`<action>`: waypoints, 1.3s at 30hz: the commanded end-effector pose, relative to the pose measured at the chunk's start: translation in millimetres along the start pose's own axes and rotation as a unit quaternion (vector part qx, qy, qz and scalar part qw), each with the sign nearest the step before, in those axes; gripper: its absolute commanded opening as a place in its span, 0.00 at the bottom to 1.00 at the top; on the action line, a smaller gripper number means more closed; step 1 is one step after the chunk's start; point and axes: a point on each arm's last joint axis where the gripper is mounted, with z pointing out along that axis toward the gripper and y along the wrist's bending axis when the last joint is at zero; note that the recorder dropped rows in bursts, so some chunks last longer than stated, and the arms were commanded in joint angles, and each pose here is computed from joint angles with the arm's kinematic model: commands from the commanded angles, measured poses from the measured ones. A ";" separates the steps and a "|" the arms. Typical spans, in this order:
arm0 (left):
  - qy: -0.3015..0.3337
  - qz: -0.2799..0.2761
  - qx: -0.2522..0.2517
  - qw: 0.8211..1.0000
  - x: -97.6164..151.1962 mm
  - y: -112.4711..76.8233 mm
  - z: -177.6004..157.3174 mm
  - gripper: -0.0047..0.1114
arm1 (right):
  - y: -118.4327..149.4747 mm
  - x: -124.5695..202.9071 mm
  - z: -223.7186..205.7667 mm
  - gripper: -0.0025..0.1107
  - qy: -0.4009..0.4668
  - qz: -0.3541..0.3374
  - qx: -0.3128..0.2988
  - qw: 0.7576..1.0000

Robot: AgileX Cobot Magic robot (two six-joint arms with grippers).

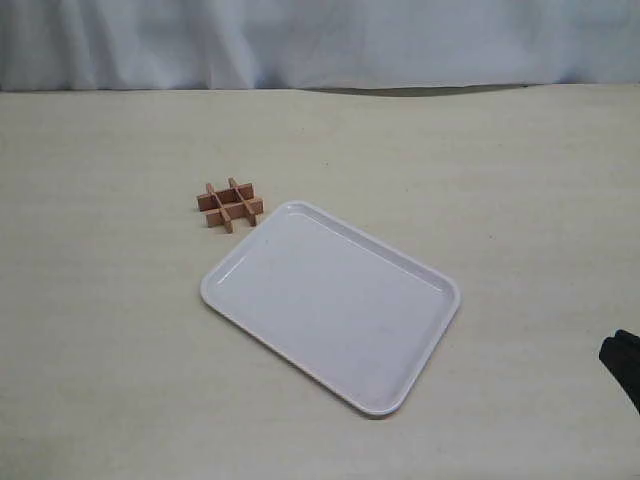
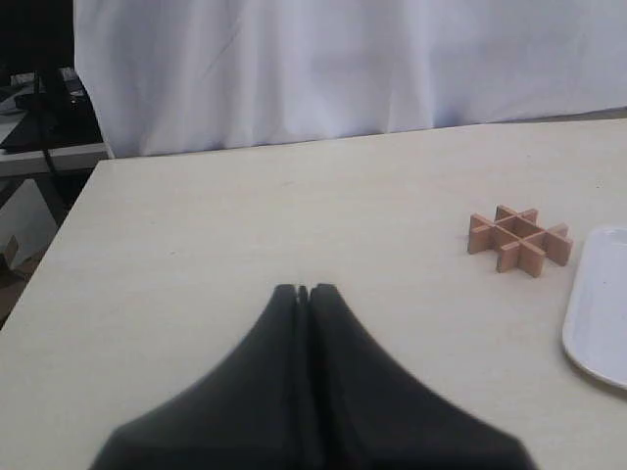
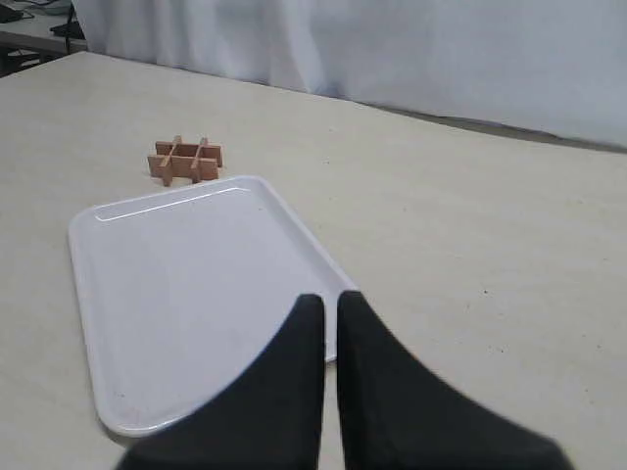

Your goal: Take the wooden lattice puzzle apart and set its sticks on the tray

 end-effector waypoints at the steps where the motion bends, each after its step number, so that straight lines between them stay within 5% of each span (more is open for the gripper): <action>1: -0.009 -0.002 -0.001 1.000 -1.4 0.0 0.1 0.04 | 0.1 0.0 -0.1 0.06 -0.003 -0.003 0.000 1.000; 10: -0.009 -0.002 -0.001 1.000 -1.4 0.0 0.1 0.04 | -0.1 -26.3 -4.1 0.06 -0.150 -0.002 0.001 0.989; 18: -0.009 -0.002 -0.001 1.000 -1.4 0.0 0.1 0.04 | -0.4 -62.2 -25.2 0.06 -0.372 0.004 0.001 0.928; 27: -0.009 -0.002 -0.001 1.000 -1.4 0.0 0.1 0.04 | -1.0 -76.8 -43.2 0.06 -0.472 0.230 -0.122 0.842; 31: -0.009 -0.002 -0.001 1.000 -1.4 0.0 0.1 0.04 | -8.2 -87.0 -50.3 0.06 -0.493 0.261 -0.104 0.823; 36: -0.009 -0.002 -0.001 1.000 -1.4 0.0 0.1 0.04 | -15.2 -131.2 -53.4 0.06 -0.501 0.245 -0.063 0.828; 39: -0.009 -0.002 -0.001 1.000 -1.4 0.0 0.1 0.04 | -15.7 -159.2 -40.1 0.06 -0.472 0.211 -0.039 0.855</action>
